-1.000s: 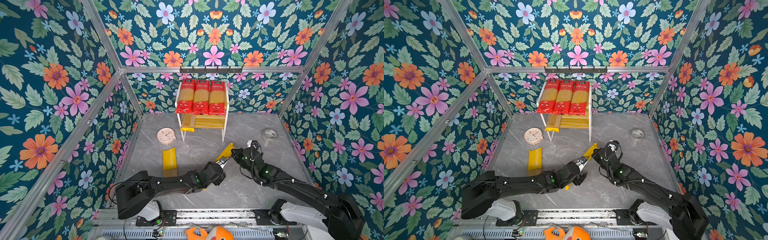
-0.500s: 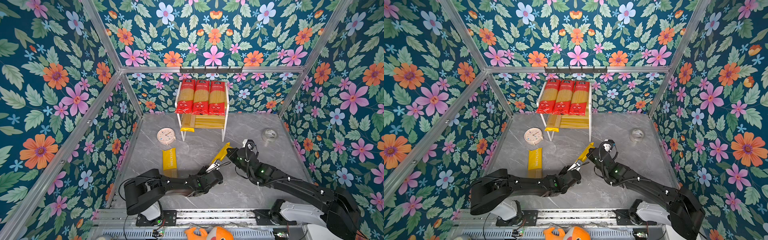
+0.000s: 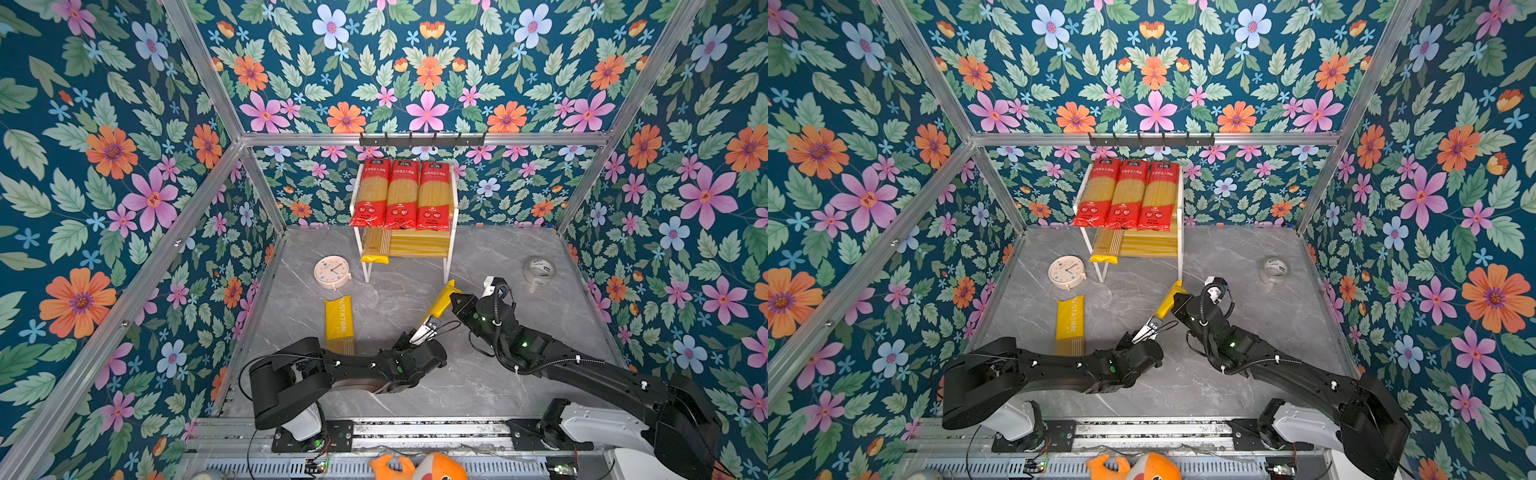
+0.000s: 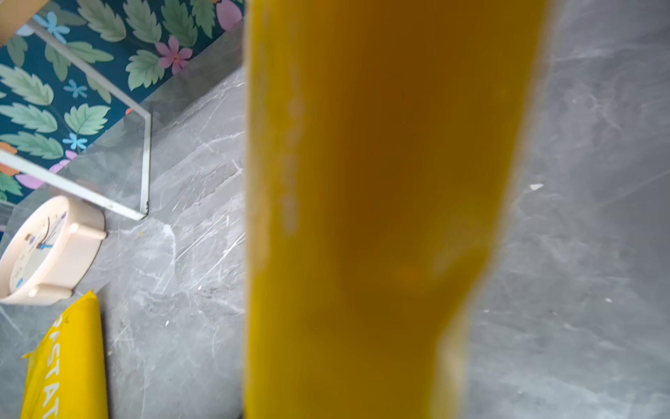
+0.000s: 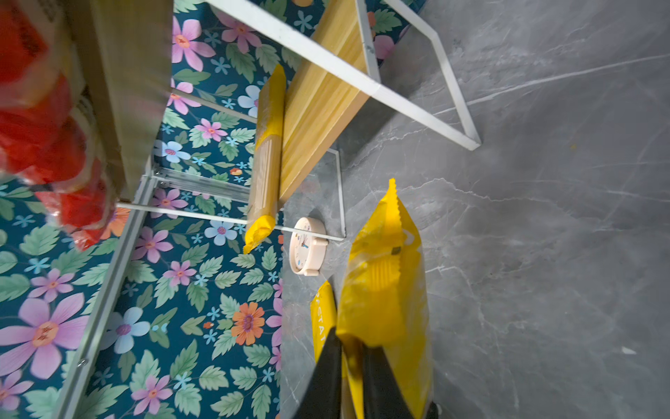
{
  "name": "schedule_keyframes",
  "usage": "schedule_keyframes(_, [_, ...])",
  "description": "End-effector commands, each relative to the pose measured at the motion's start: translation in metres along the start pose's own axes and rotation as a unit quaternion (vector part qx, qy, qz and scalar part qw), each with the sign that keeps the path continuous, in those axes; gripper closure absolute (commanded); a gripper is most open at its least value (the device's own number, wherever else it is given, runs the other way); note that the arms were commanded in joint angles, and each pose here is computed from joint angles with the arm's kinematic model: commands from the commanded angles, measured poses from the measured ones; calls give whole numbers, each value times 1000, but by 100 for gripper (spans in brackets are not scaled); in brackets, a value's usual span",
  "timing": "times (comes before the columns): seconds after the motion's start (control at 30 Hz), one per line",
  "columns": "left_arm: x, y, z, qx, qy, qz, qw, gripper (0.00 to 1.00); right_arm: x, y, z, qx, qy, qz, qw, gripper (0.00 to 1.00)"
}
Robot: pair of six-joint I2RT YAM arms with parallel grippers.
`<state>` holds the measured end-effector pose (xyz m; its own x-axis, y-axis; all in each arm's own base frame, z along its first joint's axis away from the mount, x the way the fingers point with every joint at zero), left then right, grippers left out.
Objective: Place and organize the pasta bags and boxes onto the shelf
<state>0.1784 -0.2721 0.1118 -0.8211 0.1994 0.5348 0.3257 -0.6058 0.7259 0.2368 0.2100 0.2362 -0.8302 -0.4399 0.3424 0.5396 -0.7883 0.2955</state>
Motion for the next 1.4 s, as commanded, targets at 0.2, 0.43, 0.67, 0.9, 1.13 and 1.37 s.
schedule_keyframes(0.2, [6, 13, 11, 37, 12, -23, 999, 100, 14, 4, 28, 92, 79, 32, 992, 58])
schedule_keyframes(0.43, [12, 23, 16, 48, -34, -35, 998, 100, 42, 22, 28, 174, 112, 46, 977, 53])
schedule_keyframes(0.67, [24, 44, 23, 88, -158, -71, 981, 100, 58, 37, 0, 197, 131, 57, 970, 50])
schedule_keyframes(0.9, [41, 62, 30, 121, -312, -115, 935, 100, 44, 26, -8, 231, 214, 151, 937, 43])
schedule_keyframes(1.13, [70, 81, 49, 168, -431, -215, 860, 100, 32, 13, 1, 258, 285, 211, 899, 28])
schedule_keyframes(1.37, [88, 87, 58, 195, -507, -274, 794, 100, 29, 19, 10, 257, 330, 234, 878, 25])
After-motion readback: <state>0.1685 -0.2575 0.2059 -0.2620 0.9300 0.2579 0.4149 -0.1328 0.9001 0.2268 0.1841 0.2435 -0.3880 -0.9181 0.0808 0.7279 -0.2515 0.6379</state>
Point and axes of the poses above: each gripper's point midway between its finger pads, its own x axis back along the fingers, its own z axis along the line the jaws close on, y = z × x, the point moved 7 cm from there along x, back along the fingers, and after that the axes turned 7 degrees about -x, right-handed, at the moved point
